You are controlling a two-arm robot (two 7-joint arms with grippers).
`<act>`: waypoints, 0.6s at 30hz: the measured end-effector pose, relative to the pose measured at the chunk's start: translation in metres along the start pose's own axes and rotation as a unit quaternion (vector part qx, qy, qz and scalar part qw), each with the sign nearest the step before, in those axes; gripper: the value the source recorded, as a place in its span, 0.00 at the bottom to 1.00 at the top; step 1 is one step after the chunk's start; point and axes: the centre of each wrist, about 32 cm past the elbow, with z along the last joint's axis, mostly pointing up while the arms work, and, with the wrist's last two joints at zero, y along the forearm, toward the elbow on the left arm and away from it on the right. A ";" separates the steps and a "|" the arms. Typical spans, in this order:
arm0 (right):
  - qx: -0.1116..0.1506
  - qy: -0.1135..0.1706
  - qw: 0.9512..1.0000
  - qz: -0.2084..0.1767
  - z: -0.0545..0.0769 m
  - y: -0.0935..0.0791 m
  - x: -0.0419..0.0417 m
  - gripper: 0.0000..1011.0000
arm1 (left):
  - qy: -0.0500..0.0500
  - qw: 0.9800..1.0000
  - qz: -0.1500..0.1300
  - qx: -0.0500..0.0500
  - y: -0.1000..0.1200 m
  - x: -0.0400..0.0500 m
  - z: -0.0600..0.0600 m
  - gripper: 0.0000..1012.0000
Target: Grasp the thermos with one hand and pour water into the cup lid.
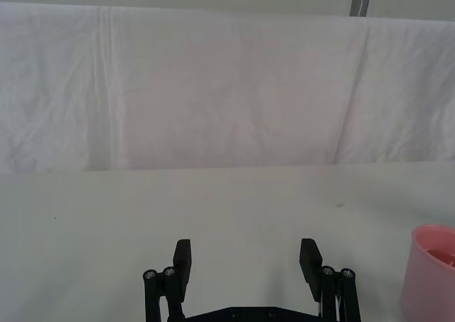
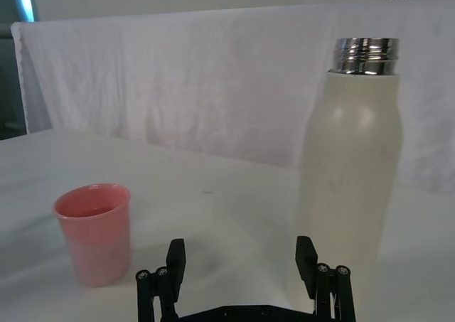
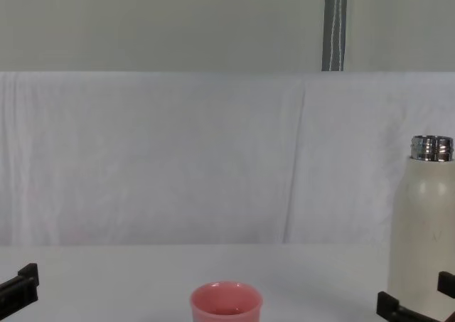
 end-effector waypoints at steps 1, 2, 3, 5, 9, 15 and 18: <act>0.000 0.000 1.000 0.001 0.000 0.001 -0.0006 0.99 | 0.000 1.000 0.000 0.000 0.000 0.0000 0.000 0.99; 0.000 0.000 1.000 0.003 -0.001 0.002 -0.0018 0.99 | 0.000 1.000 0.000 0.000 0.000 0.0000 0.000 0.99; 0.000 0.000 1.000 0.004 -0.001 0.003 -0.0024 0.99 | 0.000 1.000 0.000 0.000 0.000 0.0000 0.000 0.99; 0.000 0.000 1.000 0.008 -0.002 0.005 -0.0042 0.99 | 0.000 1.000 0.000 0.000 0.000 0.0000 0.000 0.99; 0.000 0.000 1.000 0.012 -0.003 0.008 -0.0067 0.99 | 0.000 1.000 0.000 0.000 0.000 0.0000 0.000 0.99; 0.000 0.001 1.000 0.014 -0.003 0.011 -0.0082 0.99 | 0.000 1.000 0.000 0.000 0.000 0.0000 0.000 0.99; -0.001 0.001 1.000 0.015 -0.004 0.012 -0.0084 0.99 | 0.000 1.000 0.000 0.000 0.000 0.0000 0.000 0.99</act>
